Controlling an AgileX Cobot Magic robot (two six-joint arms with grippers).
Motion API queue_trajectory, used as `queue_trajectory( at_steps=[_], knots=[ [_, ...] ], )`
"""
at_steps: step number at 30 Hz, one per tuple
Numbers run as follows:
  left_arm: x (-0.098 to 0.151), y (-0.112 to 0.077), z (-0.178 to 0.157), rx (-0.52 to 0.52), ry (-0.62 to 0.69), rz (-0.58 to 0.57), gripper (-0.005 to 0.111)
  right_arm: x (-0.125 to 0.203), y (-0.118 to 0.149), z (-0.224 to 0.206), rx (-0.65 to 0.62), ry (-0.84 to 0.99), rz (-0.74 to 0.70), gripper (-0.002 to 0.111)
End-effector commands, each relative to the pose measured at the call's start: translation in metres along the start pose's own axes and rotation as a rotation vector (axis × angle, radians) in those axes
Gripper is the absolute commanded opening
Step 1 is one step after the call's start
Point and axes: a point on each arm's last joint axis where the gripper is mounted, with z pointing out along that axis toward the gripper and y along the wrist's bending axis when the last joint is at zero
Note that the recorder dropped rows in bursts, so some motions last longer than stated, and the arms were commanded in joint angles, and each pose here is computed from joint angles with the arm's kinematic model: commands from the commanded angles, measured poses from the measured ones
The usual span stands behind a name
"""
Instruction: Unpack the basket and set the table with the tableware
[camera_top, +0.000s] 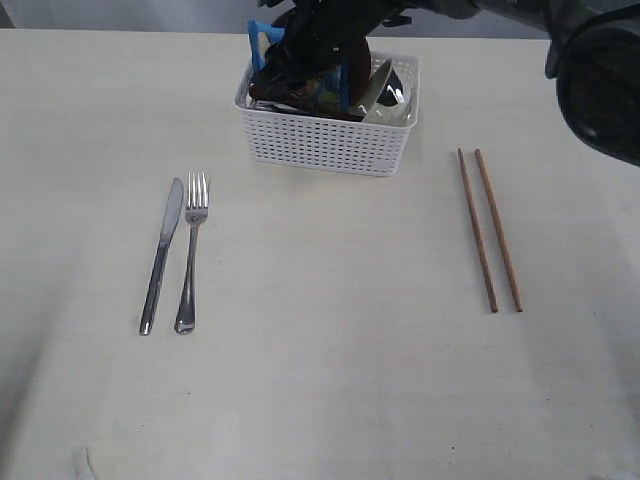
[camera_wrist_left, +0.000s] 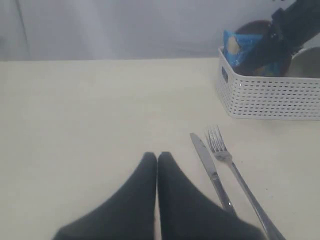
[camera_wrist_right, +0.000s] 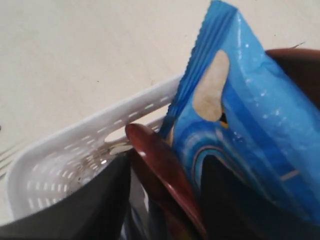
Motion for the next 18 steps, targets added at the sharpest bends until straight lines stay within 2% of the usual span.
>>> queue_trajectory(
  at_steps=[1,7,9,12,13,18],
  knots=[
    [0.001,0.000,0.000,0.006,-0.001,0.004,0.000,-0.001,-0.001,0.005,0.013,-0.024,-0.005,0.044],
    [0.001,0.000,0.000,0.006,-0.001,0.004,0.000,0.012,-0.002,0.022,-0.002,0.014,0.007,0.042],
    [0.001,0.000,0.000,0.006,-0.001,0.004,0.000,0.012,-0.002,0.022,-0.002,0.014,0.007,0.032],
    [0.001,0.000,0.000,0.006,-0.001,0.004,0.000,0.009,-0.001,0.019,0.001,0.006,0.003,0.003],
    [0.001,0.000,0.000,0.006,-0.001,0.004,0.000,0.008,-0.001,0.017,0.003,0.002,0.001,0.000],
    [0.001,0.000,0.000,0.006,-0.001,0.004,0.000,-0.013,0.001,-0.013,0.026,-0.058,-0.050,-0.001]
  ],
)
